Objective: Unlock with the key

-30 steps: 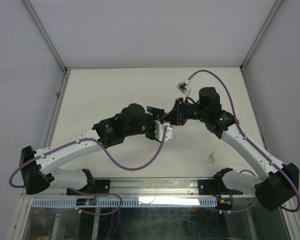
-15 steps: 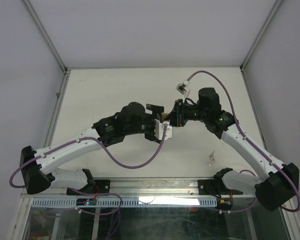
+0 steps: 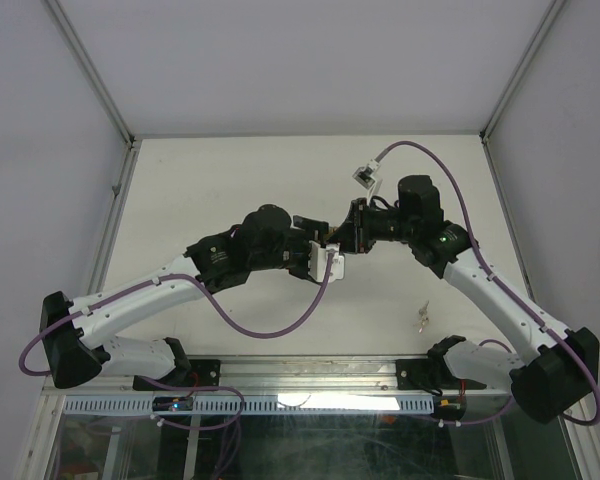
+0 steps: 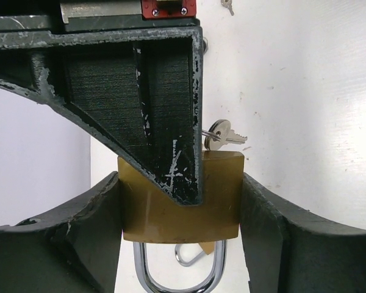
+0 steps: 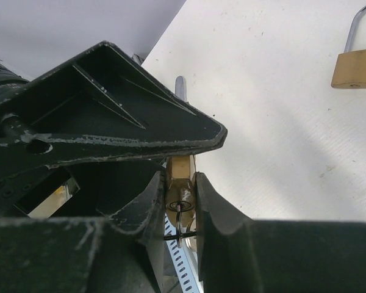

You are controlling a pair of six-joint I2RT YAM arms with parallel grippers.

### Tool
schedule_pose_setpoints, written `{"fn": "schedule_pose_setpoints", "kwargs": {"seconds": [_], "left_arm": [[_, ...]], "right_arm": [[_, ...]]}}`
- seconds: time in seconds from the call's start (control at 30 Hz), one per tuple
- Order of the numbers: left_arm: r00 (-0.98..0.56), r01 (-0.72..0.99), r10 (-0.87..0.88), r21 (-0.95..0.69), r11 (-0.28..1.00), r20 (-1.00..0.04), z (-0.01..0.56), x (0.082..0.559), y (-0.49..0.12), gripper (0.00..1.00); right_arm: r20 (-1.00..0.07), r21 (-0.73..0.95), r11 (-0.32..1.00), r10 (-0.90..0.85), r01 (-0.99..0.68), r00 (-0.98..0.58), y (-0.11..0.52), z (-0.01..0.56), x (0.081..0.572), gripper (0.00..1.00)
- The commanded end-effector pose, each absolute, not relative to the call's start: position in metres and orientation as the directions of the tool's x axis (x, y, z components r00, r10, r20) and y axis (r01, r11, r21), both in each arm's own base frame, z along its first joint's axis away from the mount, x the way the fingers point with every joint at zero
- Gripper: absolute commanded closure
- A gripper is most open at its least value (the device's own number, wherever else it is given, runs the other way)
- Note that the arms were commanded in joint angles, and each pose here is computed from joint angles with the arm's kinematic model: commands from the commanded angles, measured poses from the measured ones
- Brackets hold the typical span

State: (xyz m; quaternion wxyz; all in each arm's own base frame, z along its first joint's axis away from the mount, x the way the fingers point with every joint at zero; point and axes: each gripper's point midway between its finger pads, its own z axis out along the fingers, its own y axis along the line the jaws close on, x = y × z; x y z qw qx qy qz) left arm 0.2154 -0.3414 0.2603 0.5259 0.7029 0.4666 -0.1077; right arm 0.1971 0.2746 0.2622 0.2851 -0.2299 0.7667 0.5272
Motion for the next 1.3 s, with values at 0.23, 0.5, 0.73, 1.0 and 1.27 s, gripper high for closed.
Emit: {"fn": "schedule_pose_setpoints", "kwargs": {"seconds": [0.23,0.5,0.73,1.0,1.27], "left_arm": [[0.570,0.696,0.529,0.711,0.096,-0.629,0.300,0.236,-0.341,1.00],[0.602,0.666,0.505,0.738,0.112,-0.619,0.311,0.236,-0.341,1.00],[0.612,0.660,0.498,0.744,0.105,-0.614,0.312,0.236,-0.343,1.00],[0.621,0.656,0.486,0.747,0.107,-0.615,0.315,0.236,-0.345,1.00],[0.625,0.653,0.486,0.751,0.104,-0.611,0.314,0.236,-0.346,1.00]], "right_arm": [[-0.808,0.550,0.352,-0.003,-0.757,-0.589,0.245,0.322,0.192,0.00],[-0.788,0.573,0.386,0.018,-0.723,-0.615,0.244,0.306,0.201,0.29],[-0.750,0.620,0.336,-0.009,-0.709,-0.661,0.255,0.291,0.202,0.46],[-0.743,0.632,0.318,-0.008,-0.707,-0.669,0.260,0.284,0.204,0.58],[-0.723,0.649,0.329,-0.017,-0.686,-0.691,0.261,0.270,0.205,0.65]]}}
